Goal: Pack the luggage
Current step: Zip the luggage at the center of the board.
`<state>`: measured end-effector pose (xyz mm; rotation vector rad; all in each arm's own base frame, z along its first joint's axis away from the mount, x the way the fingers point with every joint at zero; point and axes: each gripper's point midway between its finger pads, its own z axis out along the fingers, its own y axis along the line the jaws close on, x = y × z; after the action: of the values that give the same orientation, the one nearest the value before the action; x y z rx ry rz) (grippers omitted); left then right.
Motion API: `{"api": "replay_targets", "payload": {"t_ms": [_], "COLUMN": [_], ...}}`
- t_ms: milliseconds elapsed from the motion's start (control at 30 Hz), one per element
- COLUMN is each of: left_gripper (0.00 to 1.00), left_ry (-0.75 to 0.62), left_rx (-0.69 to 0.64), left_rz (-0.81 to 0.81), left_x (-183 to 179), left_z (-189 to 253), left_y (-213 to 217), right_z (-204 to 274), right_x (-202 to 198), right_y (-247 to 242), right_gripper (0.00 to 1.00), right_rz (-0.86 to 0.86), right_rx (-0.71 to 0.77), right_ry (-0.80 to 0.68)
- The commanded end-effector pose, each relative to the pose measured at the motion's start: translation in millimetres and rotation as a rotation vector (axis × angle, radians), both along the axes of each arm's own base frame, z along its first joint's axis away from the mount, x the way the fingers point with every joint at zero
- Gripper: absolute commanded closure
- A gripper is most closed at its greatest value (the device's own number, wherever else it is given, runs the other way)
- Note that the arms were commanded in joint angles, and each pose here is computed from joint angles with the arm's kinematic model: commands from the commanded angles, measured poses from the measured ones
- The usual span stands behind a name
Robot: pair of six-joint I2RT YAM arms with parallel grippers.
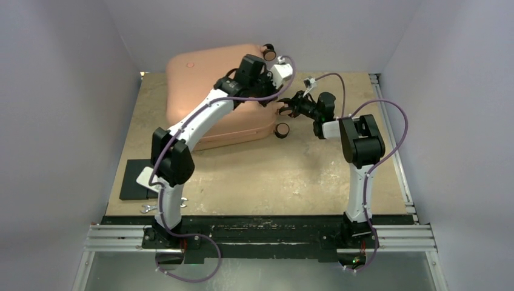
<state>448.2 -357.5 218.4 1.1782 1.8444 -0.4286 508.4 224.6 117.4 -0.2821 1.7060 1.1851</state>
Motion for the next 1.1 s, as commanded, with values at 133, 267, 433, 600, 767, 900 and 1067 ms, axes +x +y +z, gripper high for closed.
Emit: {"api": "replay_targets", "payload": {"t_ms": [133, 267, 433, 600, 767, 900, 1067], "left_gripper": [0.38, 0.29, 0.29, 0.29, 0.30, 0.31, 0.31], "left_ry": [0.247, 0.195, 0.202, 0.225, 0.227, 0.256, 0.306], "left_rx": [0.005, -0.056, -0.142, -0.139, -0.123, -0.079, -0.034], "left_rz": [0.296, 0.571, 0.882, 1.017, 1.078, 1.134, 1.175], "left_x": [-34.9, -28.8, -35.9, -27.7, 1.9, 23.3, 34.4], "left_z": [33.0, 45.0, 32.5, 2.2, -20.3, -45.9, -74.6], "left_y": [172.1, 256.6, 357.9, 402.7, 421.1, 435.9, 445.2], "right_z": [54.5, 62.9, 74.8, 86.6, 100.2, 100.2, 101.1], "right_x": [52.2, 52.8, 49.7, 25.1, -14.8, -36.9, -68.0], "right_y": [-77.8, -77.4, -73.1, -54.7, -27.2, -9.1, 8.8], "right_gripper": [1.00, 1.00, 1.00, 1.00, 1.00, 1.00, 1.00], "right_rz": [-0.369, -0.367, -0.359, -0.321, -0.256, -0.209, -0.155], "right_rx": [-0.054, -0.054, -0.078, -0.095, -0.095, -0.082, -0.063], "right_ry": [-0.218, -0.244, -0.305, -0.382, -0.458, -0.452, -0.453]}}
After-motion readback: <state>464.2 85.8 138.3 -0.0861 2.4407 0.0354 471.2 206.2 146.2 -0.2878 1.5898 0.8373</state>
